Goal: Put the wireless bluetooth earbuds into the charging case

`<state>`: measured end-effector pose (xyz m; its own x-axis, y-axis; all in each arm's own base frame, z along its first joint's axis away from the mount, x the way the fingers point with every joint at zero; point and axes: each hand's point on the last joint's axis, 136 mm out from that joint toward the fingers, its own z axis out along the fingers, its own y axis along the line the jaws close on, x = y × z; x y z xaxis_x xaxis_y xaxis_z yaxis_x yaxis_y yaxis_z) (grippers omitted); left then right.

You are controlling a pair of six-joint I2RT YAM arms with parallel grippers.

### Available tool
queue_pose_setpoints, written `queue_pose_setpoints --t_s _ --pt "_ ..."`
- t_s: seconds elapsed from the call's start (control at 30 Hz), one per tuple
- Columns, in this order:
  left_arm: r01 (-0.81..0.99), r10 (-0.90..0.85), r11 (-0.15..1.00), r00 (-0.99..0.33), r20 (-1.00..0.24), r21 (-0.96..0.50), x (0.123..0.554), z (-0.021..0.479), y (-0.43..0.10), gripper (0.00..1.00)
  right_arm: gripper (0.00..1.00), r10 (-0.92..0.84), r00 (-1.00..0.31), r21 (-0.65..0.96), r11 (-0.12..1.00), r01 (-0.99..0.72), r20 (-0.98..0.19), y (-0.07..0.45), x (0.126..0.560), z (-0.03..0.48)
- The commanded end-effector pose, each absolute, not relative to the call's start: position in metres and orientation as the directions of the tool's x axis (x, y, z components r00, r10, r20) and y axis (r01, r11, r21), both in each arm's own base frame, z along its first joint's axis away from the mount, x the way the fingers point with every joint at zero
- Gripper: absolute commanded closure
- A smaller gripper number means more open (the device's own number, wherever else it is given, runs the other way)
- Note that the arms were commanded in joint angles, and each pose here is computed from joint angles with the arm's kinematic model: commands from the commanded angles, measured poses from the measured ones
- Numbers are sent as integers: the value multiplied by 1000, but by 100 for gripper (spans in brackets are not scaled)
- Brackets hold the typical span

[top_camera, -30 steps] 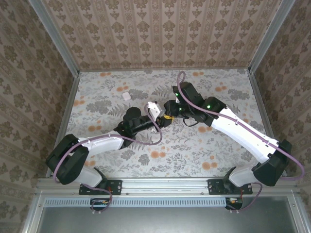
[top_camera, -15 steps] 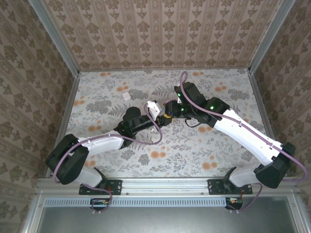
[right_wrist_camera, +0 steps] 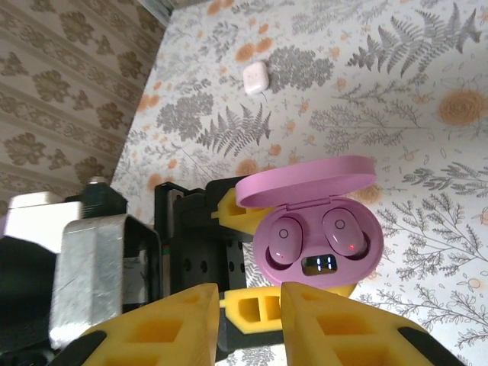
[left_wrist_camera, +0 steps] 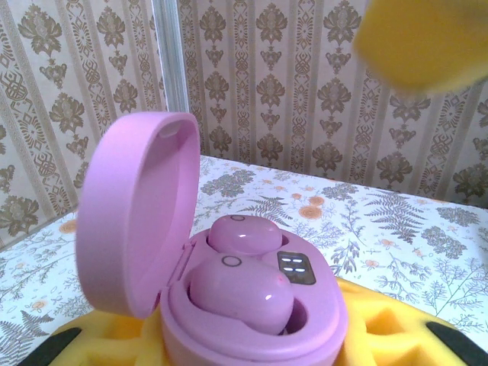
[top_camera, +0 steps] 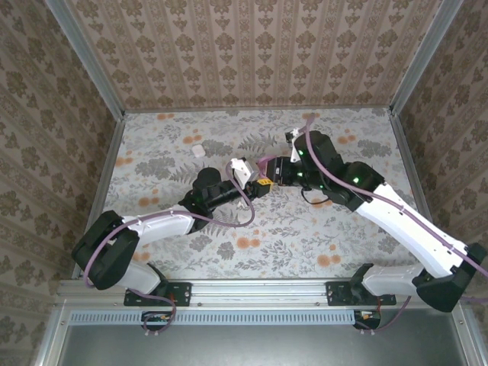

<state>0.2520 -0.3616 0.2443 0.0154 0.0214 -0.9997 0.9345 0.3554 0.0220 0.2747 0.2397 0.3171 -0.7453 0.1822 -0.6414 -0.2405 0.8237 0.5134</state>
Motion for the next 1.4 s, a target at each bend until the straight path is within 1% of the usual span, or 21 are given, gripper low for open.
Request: queue_pose_setpoints --t_s 0.0,0.2,0.33,0.53,0.67,0.8,1.03,1.1,1.23,1.37 --pt "942 -35 328 81 -996 65 246 271 -365 67 71 210 -728 522 821 -232 -653 229 280 320" --pt "957 -32 281 88 -996 76 236 274 -364 67 69 253 -723 556 804 -212 -642 213 288 326" --pt "963 -27 258 86 -996 76 229 275 -362 67 62 263 -751 600 771 -214 -606 212 297 327" --pt "974 -23 213 84 -996 77 217 277 -361 66 53 253 -806 666 713 -218 -535 228 313 320" --pt "976 -21 203 86 -996 80 214 279 -360 66 52 223 -838 686 693 -222 -497 239 319 316" --pt "974 -22 210 91 -996 84 214 281 -358 66 50 223 -844 690 691 -216 -487 242 322 313" --pt "969 -30 233 95 -995 85 218 284 -357 66 50 206 -864 695 689 -205 -459 243 317 300" --pt "966 -33 243 96 -995 86 220 284 -357 67 49 208 -866 712 669 -214 -456 243 314 300" --pt "959 -56 272 102 -993 83 224 290 -354 66 44 206 -887 785 574 -233 -413 246 303 301" --pt "957 -94 280 103 -990 73 226 299 -352 66 40 222 -900 834 505 -223 -375 239 294 300"
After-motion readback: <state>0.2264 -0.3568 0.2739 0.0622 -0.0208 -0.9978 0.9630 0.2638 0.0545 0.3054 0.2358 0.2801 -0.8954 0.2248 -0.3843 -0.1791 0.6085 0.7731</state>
